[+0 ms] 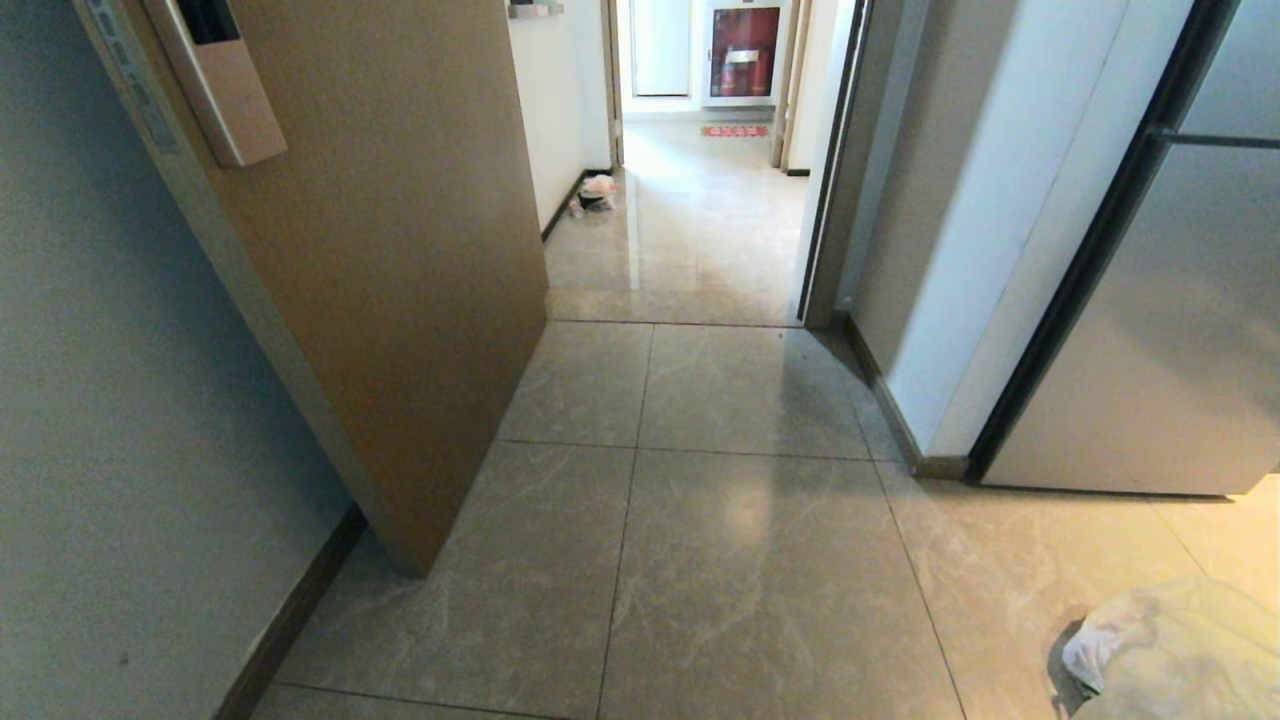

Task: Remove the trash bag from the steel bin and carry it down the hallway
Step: Put the trash bag at the door

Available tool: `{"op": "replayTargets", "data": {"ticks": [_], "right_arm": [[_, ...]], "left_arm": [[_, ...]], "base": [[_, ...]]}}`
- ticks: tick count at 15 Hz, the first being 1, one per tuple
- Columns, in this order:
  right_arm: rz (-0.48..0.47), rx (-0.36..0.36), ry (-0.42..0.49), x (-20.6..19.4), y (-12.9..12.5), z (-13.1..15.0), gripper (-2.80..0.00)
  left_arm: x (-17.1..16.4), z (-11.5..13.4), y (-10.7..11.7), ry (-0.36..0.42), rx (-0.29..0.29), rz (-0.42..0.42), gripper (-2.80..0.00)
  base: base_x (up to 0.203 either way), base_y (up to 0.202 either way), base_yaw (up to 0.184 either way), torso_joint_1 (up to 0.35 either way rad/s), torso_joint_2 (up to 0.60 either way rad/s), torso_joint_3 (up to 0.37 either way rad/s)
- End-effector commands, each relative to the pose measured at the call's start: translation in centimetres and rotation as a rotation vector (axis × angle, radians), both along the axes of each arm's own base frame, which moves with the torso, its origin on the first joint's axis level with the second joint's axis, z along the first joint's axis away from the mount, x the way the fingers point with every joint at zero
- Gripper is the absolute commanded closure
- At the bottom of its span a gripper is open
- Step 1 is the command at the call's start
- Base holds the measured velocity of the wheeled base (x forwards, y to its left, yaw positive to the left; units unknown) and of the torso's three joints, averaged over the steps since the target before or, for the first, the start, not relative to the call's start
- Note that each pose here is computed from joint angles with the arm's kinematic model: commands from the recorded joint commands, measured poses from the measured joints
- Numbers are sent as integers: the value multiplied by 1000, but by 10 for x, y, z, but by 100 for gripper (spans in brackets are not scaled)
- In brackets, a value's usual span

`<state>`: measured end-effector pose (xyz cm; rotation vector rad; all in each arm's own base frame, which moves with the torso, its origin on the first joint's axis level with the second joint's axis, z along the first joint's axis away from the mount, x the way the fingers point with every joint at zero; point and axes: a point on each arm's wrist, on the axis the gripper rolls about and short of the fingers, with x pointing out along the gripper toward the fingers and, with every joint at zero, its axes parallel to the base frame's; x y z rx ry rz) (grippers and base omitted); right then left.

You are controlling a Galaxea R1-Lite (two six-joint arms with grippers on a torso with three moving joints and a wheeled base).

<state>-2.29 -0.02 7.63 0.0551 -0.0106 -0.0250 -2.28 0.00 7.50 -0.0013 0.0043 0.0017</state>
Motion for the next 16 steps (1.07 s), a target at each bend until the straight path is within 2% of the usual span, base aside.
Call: {"op": "replayTargets", "data": {"ticks": [1,7,16], "right_arm": [[1,0,1,0,0,0,0],[1,0,2,0,0,0,0],[2,0,1,0,0,0,0]], "left_arm": [[0,0,0,-2,0,1,0],[0,0,0,-2,1,1,0],[0,0,0,-1,0,1,0]], "base": [[0,0,0,0,0,0],[10,0,-1,1,0,1],[191,0,0,1,3,2]]}}
